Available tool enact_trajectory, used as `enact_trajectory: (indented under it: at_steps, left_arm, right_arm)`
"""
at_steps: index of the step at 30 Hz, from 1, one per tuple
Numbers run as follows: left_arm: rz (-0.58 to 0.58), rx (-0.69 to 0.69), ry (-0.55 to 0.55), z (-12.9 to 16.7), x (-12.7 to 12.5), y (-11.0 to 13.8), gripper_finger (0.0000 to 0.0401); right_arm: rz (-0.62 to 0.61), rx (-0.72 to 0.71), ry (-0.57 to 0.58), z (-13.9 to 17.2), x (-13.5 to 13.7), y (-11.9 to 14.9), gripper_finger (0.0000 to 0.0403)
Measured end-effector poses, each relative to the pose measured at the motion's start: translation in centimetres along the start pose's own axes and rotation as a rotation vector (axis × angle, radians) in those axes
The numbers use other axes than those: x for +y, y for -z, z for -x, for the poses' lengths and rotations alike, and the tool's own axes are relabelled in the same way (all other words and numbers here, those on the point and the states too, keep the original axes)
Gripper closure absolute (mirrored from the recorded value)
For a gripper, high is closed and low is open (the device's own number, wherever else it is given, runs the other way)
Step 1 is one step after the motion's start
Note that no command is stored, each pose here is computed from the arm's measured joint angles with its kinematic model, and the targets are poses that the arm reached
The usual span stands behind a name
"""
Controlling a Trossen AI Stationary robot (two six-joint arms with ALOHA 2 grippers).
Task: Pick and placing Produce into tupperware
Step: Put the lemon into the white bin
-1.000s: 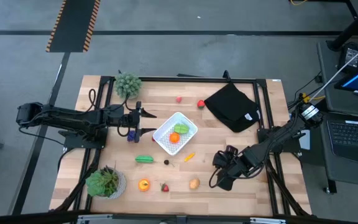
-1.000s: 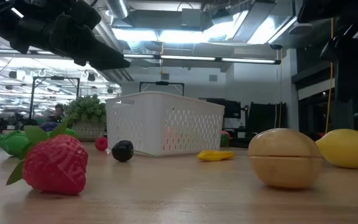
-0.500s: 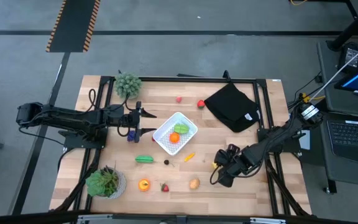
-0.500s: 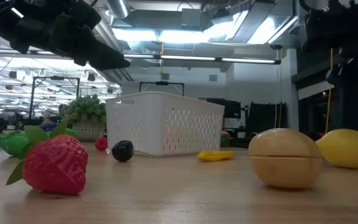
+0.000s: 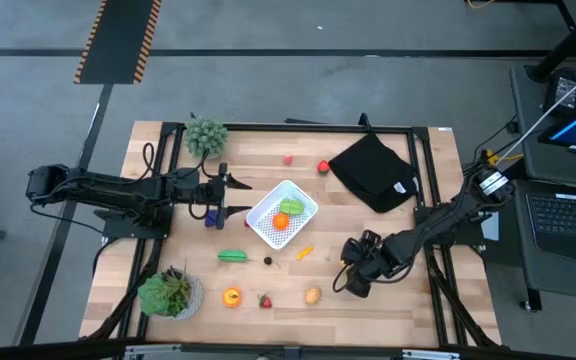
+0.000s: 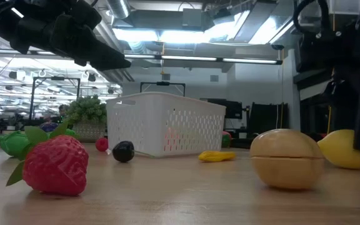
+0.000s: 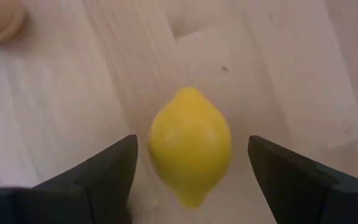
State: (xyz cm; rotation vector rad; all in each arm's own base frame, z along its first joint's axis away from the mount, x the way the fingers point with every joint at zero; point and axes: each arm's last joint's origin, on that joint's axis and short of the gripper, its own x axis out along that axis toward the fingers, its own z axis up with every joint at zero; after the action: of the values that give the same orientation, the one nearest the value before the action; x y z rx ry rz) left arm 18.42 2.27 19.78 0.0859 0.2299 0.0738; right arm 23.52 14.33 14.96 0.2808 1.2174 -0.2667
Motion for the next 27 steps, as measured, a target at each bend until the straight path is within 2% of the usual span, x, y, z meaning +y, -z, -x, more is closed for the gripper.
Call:
enact_trajectory:
  at_steps: [15,27]
  left_arm:
    - [0.000,0.000,0.000,0.0,0.0,0.0,0.0140]
    - [0.000,0.000,0.000,0.0,0.0,0.0,0.0140]
  right_arm:
    - [0.019,0.039,0.039,-2.0,0.0,0.0,0.0102]
    - [-0.008,0.041,0.033,-1.9,0.0,-0.1,0.0197]
